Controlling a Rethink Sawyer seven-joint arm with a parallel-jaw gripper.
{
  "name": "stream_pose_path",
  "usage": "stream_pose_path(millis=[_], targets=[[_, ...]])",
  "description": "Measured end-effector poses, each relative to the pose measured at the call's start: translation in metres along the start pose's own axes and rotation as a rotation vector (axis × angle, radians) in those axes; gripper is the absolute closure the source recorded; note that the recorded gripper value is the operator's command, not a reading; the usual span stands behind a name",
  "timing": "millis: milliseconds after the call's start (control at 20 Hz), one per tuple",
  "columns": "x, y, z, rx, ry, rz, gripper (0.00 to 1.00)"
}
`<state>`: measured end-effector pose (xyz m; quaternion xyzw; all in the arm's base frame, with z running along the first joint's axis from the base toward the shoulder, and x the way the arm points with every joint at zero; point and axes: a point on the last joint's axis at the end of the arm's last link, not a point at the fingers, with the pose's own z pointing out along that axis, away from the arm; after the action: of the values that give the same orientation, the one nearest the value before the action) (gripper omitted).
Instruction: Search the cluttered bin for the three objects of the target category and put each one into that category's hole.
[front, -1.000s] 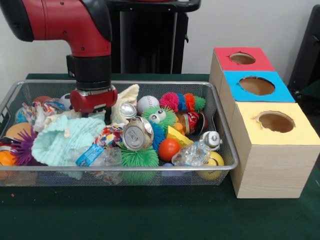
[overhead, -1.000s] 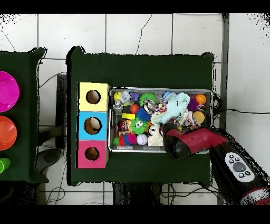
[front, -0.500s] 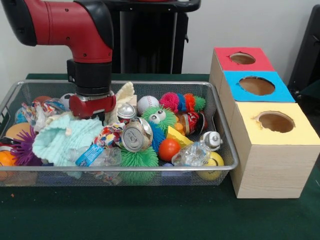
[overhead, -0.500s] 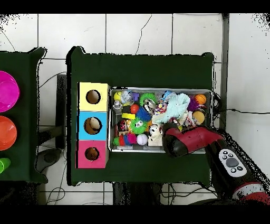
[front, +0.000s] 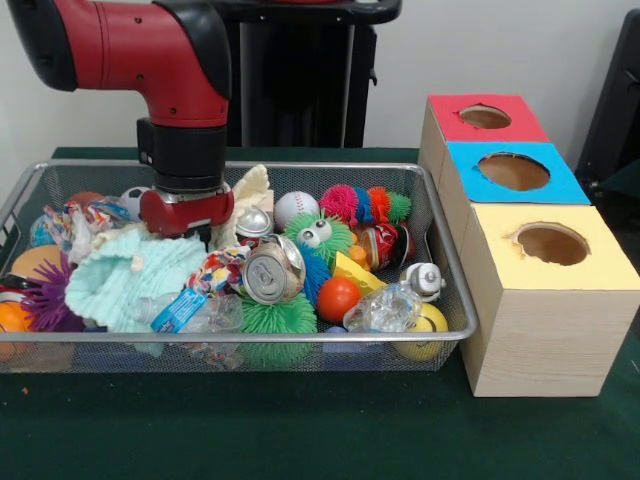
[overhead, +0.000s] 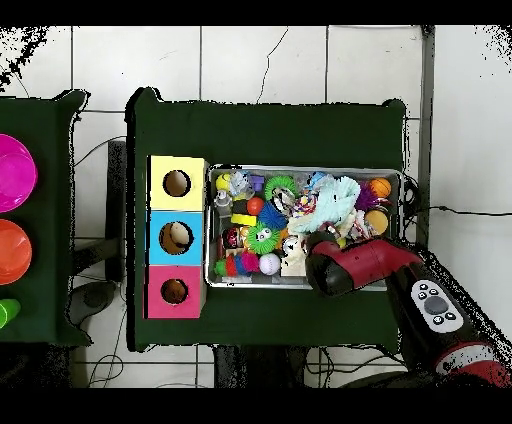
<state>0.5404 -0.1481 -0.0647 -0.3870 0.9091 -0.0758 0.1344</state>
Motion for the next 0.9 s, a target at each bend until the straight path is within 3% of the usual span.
stream_pose_path(millis=[300,650,900], targets=[[-0.003,-0.003,-0.009,-0.006,0.016,0.040,1.00],[-0.024,-0.016,-0.067,-0.044,0.167,0.137,1.00],[-0.061,-0.026,-0.119,-0.048,0.270,0.163,1.00]])
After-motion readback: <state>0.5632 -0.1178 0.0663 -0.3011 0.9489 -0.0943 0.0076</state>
